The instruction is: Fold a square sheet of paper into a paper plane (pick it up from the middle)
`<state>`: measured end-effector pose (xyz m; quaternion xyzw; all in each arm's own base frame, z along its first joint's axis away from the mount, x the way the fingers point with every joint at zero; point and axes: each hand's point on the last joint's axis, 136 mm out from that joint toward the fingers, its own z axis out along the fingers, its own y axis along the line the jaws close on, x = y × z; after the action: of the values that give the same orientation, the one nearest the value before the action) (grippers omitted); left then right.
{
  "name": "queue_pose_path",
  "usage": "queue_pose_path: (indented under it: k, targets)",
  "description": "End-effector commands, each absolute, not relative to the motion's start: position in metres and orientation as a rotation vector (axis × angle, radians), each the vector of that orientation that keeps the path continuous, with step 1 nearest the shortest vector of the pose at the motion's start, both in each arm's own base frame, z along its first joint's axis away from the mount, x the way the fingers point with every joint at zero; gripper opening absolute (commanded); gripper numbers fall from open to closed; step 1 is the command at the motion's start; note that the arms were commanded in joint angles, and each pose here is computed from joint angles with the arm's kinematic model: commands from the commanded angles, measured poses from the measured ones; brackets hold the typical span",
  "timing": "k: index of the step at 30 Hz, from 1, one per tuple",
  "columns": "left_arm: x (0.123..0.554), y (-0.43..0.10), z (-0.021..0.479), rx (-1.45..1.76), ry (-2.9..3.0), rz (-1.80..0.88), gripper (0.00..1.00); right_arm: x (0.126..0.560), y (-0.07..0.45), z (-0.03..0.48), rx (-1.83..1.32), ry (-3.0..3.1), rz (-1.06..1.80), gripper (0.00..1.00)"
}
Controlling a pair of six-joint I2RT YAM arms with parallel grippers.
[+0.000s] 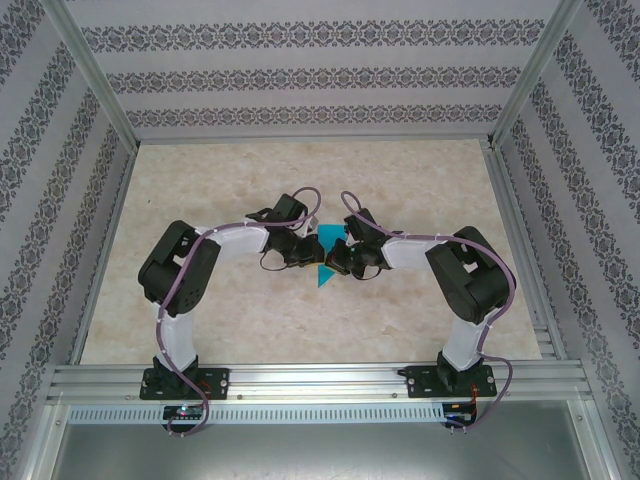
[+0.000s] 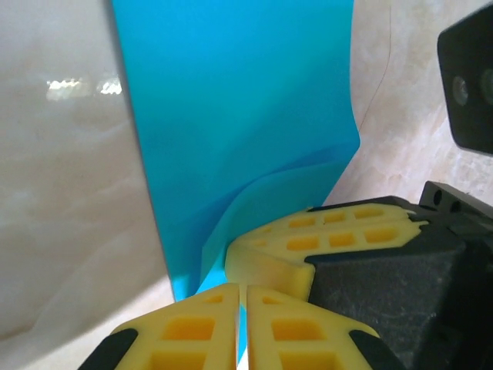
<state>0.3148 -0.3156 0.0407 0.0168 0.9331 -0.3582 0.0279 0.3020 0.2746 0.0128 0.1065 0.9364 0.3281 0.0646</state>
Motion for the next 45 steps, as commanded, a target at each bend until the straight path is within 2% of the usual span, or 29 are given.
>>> queue_pose_path:
  k: [1, 11, 21, 26, 35, 45]
  targets:
    - [0.328, -0.328, 0.044, 0.084, 2.83, -1.092, 0.11, 0.294, 0.265, -0.006, 0.337, 2.871, 0.935, 0.0]
    - [0.328, -0.316, 0.014, 0.044, 2.902, -0.951, 0.06, 0.301, 0.272, 0.011, 0.323, 2.8, 1.04, 0.0]
    - [0.327, -0.304, 0.008, 0.037, 2.922, -0.853, 0.04, 0.317, 0.257, 0.057, 0.272, 2.613, 1.137, 0.01]
    - [0.328, -0.302, 0.01, 0.029, 2.918, -0.83, 0.04, 0.315, 0.244, 0.047, 0.287, 2.625, 1.111, 0.02]
    - [0.328, -0.298, 0.012, 0.013, 2.913, -0.801, 0.04, 0.318, 0.253, 0.037, 0.215, 2.649, 1.152, 0.02]
    - [0.328, -0.293, 0.011, 0.009, 2.915, -0.76, 0.04, 0.321, 0.242, 0.011, 0.303, 2.71, 1.089, 0.02]
